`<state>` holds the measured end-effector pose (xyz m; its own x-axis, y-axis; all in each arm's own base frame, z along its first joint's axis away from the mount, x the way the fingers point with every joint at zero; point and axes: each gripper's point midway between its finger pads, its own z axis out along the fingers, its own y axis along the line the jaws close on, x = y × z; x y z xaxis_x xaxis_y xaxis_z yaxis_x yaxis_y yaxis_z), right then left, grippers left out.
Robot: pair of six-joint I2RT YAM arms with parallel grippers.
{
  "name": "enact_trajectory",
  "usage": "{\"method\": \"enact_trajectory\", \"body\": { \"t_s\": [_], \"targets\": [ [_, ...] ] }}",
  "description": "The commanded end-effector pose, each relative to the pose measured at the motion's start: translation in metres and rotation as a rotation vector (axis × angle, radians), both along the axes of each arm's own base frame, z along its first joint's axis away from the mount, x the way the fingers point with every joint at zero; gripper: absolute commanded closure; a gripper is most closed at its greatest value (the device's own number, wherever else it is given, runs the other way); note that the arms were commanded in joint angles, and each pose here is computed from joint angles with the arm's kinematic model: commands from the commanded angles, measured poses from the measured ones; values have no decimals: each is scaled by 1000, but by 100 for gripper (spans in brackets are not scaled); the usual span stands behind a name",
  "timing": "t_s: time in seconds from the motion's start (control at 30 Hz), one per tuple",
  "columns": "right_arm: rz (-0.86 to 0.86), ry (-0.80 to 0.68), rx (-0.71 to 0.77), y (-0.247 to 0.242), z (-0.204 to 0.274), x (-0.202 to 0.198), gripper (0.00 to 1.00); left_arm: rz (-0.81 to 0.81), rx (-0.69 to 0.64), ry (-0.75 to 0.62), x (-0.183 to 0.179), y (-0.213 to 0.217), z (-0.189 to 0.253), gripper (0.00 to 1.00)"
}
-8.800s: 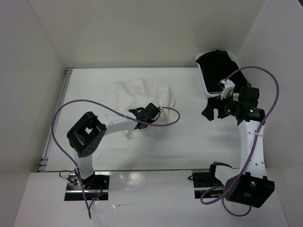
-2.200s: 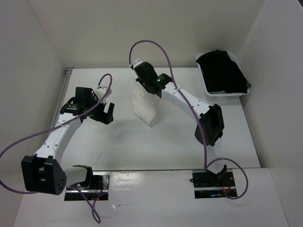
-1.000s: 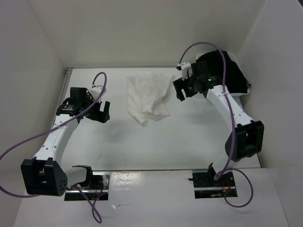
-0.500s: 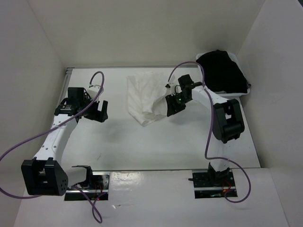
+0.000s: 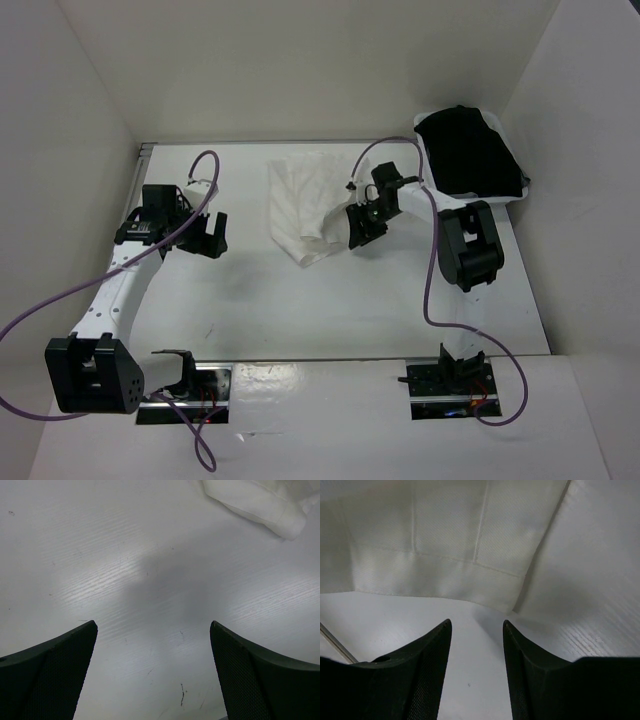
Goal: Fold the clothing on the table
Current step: Flatten the skirt out
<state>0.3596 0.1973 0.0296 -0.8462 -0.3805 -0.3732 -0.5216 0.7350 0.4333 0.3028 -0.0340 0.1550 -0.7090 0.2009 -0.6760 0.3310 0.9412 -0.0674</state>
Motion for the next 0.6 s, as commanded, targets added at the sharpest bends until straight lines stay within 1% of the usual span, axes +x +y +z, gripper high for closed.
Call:
{"method": "enact_trajectory", "body": {
  "t_s": [0.0,0.03,0.13,0.2,0.57],
  "targets": [
    [-25,-110,25,3,19,36,49,-12,-13,-38,2,-2,7,1],
    [-25,-100,22,3,18,34,49,-12,-13,-38,2,-2,7,1],
    [-45,-121,27,-4,25,44,49,-12,-13,-38,2,-2,7,1],
    [-65,-111,23,-12,20,47,49,-12,-13,-38,2,-2,7,1],
    [-63,-47,35,-8,-3,43,49,-12,-13,-38,2,-2,7,1]
  ]
}}
